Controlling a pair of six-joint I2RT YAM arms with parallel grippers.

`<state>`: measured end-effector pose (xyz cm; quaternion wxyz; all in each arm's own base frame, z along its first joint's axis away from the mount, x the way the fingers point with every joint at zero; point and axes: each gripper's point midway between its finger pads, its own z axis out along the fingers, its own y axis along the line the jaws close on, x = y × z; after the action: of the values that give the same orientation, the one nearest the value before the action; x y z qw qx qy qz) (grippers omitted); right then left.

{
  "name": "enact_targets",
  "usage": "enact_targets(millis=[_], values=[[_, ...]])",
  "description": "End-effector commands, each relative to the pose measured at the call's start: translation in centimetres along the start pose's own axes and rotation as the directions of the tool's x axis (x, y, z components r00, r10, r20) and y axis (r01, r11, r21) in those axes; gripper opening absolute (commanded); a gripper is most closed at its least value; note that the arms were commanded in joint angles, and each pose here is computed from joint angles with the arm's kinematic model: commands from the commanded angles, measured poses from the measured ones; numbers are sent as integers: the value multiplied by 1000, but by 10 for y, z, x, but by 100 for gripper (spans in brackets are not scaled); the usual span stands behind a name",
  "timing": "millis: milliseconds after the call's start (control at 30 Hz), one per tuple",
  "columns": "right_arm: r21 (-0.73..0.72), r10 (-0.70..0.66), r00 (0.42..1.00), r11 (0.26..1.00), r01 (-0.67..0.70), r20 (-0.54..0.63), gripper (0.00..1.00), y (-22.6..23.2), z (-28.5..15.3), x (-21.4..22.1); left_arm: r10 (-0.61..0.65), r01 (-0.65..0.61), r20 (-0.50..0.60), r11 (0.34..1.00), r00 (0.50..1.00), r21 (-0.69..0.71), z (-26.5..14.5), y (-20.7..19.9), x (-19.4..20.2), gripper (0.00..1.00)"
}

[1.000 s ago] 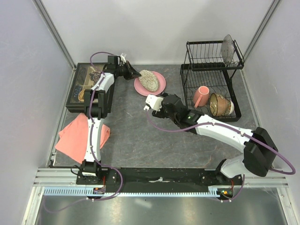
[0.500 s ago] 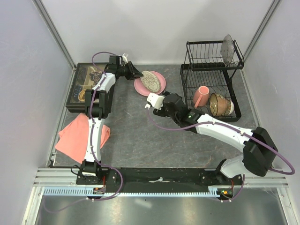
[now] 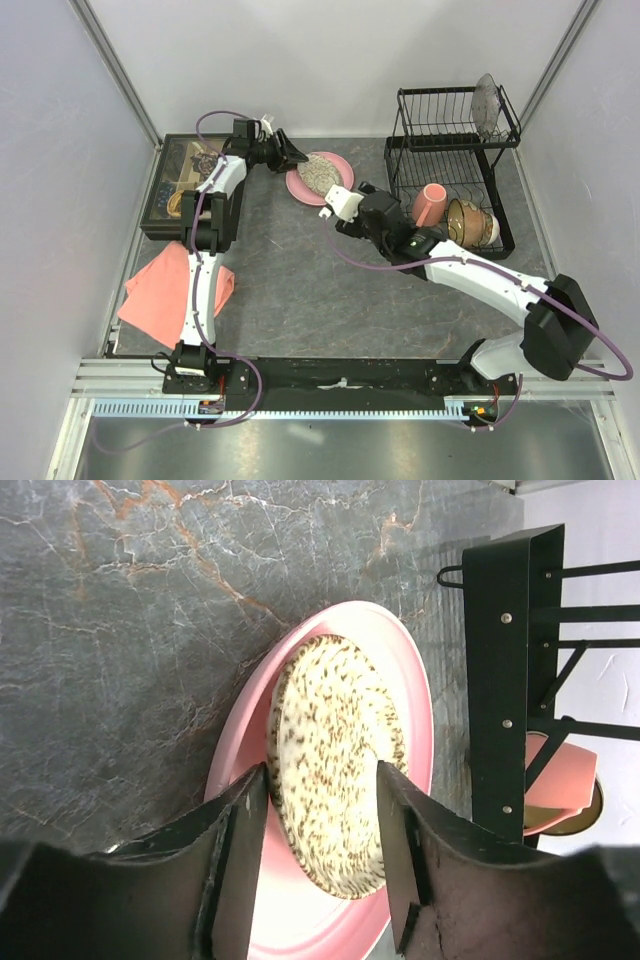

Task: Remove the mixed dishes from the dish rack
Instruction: Place the plate at the center of the board.

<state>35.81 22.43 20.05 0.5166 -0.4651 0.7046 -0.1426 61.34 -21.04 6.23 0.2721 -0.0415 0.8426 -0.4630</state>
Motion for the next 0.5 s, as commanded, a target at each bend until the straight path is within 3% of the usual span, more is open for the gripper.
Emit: enact_targets(millis=[0,167,467], values=[[72,57,998,996,-59,40,77,-23,-14,-5,91,-92,23,996,996,18,-17,-29,-12,61],[98,66,997,993,-70,45,78,-34,-22,-2,120,-120,27,993,992,-12,-27,-35,-12,73],[168,99,995,980,-103,28,79,-56,-31,6,161,-156,59,985,985,-78,-44,-39,-22,83]])
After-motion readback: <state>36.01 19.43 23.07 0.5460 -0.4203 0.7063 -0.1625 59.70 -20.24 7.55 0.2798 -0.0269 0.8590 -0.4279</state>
